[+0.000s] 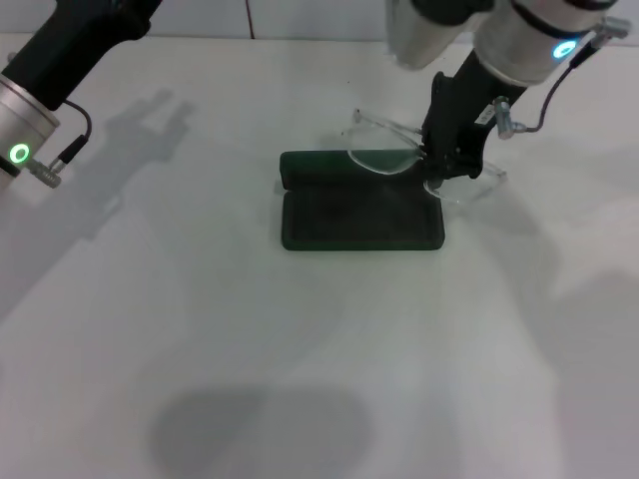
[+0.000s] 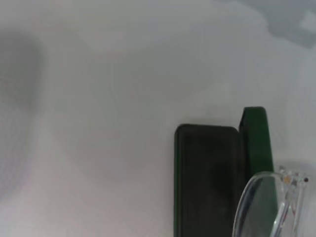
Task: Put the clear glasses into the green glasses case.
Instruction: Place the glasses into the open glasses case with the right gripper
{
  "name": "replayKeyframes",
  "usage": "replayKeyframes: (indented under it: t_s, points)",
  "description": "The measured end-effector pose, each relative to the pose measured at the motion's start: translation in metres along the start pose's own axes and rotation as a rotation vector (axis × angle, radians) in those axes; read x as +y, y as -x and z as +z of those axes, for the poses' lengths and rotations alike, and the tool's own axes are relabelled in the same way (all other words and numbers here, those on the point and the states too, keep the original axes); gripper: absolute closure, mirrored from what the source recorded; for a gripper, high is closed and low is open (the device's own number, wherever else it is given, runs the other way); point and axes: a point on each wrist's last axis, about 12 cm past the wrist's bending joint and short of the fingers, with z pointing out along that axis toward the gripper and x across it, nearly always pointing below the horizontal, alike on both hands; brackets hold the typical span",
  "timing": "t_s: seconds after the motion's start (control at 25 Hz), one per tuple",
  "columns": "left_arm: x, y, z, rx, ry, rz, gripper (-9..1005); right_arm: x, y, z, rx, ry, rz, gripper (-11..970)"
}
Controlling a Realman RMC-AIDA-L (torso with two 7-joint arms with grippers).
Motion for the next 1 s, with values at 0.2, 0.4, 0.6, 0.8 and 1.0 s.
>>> replayKeyframes:
  t_s: [0.2, 0.4, 0.6, 0.8, 1.0]
  points:
    - [0.001, 0.0, -0.001, -0.001, 0.002, 0.001, 437, 0.003, 0.008, 0.009, 0.024, -0.018, -0.054, 848]
    - [0.001, 0.0, -0.002, -0.001, 0.006, 0.001, 436, 0.008, 0.013, 0.017, 0.025, -0.018, -0.089, 848]
    - [0.001, 0.001, 0.0, -0.002, 0.002, 0.002, 435, 0.012, 0.018, 0.025, 0.024, -0.016, -0.116, 847]
    - [0.001, 0.002, 0.002, -0.003, 0.0, 0.004, 434, 0.015, 0.023, 0.033, 0.038, -0.038, -0.139, 846]
    - [0.0, 0.003, 0.005, -0.003, -0.006, 0.006, 433, 0.019, 0.025, 0.043, 0.042, -0.053, -0.163, 846]
